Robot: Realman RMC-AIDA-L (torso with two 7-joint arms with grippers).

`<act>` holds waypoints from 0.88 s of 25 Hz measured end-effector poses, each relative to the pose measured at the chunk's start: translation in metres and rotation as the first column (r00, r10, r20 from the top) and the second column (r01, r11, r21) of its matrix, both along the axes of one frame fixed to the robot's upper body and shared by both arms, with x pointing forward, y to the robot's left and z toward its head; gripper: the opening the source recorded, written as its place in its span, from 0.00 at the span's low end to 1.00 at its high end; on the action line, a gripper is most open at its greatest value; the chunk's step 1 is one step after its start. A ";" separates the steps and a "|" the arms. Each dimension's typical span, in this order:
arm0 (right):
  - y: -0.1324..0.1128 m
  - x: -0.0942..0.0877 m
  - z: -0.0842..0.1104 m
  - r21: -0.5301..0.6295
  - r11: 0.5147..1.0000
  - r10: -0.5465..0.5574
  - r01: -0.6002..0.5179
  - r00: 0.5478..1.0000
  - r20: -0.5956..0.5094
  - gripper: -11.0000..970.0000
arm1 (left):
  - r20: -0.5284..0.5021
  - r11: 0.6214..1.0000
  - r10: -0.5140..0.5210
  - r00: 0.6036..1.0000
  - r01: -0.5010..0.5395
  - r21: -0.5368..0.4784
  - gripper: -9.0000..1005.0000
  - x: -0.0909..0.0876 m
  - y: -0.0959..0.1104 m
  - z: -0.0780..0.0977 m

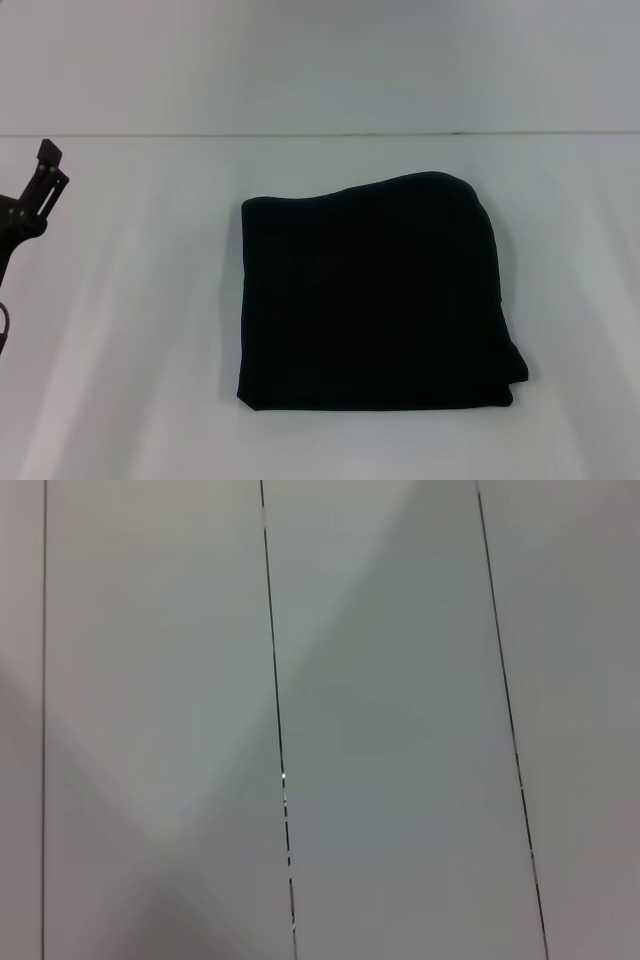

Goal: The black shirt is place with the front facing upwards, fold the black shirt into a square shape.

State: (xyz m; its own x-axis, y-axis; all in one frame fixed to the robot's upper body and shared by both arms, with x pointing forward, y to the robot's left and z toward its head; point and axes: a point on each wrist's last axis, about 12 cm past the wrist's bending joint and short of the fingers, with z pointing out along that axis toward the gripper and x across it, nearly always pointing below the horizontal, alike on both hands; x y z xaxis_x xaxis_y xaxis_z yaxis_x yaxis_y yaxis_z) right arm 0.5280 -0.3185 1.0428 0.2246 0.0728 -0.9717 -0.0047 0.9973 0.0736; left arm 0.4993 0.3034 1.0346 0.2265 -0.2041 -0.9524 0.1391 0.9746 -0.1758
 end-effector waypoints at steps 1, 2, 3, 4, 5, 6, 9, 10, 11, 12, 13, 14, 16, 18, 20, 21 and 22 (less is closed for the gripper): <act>0.000 0.000 0.000 0.000 1.000 -0.002 0.002 1.000 0.001 0.97 | -0.002 1.000 0.001 1.000 -0.001 0.000 0.94 0.000 0.000 0.000; -0.001 0.001 0.001 0.001 1.000 -0.004 0.004 1.000 0.002 0.97 | -0.006 1.000 0.003 1.000 -0.003 0.000 0.94 0.000 0.000 -0.001; -0.001 0.001 0.001 0.001 1.000 -0.005 0.005 1.000 0.002 0.97 | -0.010 1.000 0.005 1.000 -0.005 0.000 0.94 0.001 0.000 -0.001; -0.001 0.001 0.001 0.001 1.000 -0.005 0.005 1.000 0.002 0.97 | -0.015 1.000 0.006 1.000 -0.006 0.000 0.94 0.001 0.000 -0.002; -0.001 0.001 0.000 0.001 1.000 -0.005 0.005 1.000 0.001 0.97 | -0.017 1.000 0.006 1.000 -0.006 -0.002 0.94 0.001 0.000 -0.002; -0.001 0.000 0.000 0.001 1.000 -0.006 0.006 1.000 0.001 0.97 | -0.019 1.000 0.005 1.000 -0.005 -0.005 0.94 0.001 -0.001 -0.002; -0.002 -0.001 -0.001 0.001 1.000 -0.009 0.009 1.000 -0.003 0.97 | -0.021 1.000 0.000 1.000 -0.001 -0.010 0.94 -0.001 -0.002 -0.003; -0.002 -0.002 -0.001 0.000 1.000 -0.009 0.009 1.000 -0.004 0.97 | -0.021 1.000 -0.004 1.000 0.004 -0.009 0.94 -0.001 -0.003 -0.004; -0.002 -0.002 -0.001 -0.001 1.000 -0.007 0.007 1.000 -0.005 0.97 | -0.022 1.000 -0.007 1.000 0.007 -0.009 0.94 -0.001 -0.004 -0.004; -0.002 -0.002 -0.001 -0.002 1.000 -0.004 0.004 1.000 -0.006 0.97 | -0.023 1.000 -0.010 1.000 0.010 -0.011 0.94 -0.002 -0.004 -0.004; -0.001 -0.002 -0.002 -0.003 1.000 -0.001 0.001 1.000 -0.007 0.97 | -0.025 1.000 -0.013 1.000 0.012 -0.014 0.94 -0.002 -0.005 -0.004; 0.000 -0.002 -0.002 -0.002 1.000 0.003 -0.003 1.000 -0.008 0.97 | -0.028 1.000 -0.022 0.999 0.021 -0.020 0.94 -0.002 -0.007 -0.005; 0.004 -0.003 -0.003 0.000 0.999 0.039 -0.039 0.999 -0.017 0.97 | -0.040 0.997 -0.071 0.997 0.070 -0.031 0.94 -0.002 -0.010 -0.006; 0.011 -0.006 -0.006 -0.014 0.989 0.145 -0.146 0.989 -0.040 0.97 | -0.073 0.976 -0.216 0.974 0.213 -0.055 0.94 -0.002 -0.011 -0.005; 0.015 -0.013 -0.007 -0.041 0.955 0.291 -0.294 0.954 -0.069 0.97 | -0.116 0.931 -0.364 0.924 0.357 -0.083 0.94 0.000 -0.008 -0.001; 0.017 -0.018 -0.007 -0.056 0.909 0.406 -0.413 0.908 -0.098 0.97 | -0.150 0.881 -0.474 0.868 0.464 -0.098 0.94 0.001 -0.006 0.004; 0.017 -0.024 -0.008 -0.062 0.857 0.500 -0.511 0.855 -0.135 0.97 | -0.184 0.830 -0.557 0.810 0.549 -0.099 0.93 0.002 -0.003 0.009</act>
State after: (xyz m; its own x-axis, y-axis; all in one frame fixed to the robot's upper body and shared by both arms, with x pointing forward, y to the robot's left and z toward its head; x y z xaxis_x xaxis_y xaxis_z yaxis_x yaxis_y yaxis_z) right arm 0.5036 -0.3014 1.0353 0.0727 0.0562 -0.9958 -0.5074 0.8616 0.0116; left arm 0.5012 0.3002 1.0432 -0.1265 -0.2754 -0.9530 0.6111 0.7351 -0.2935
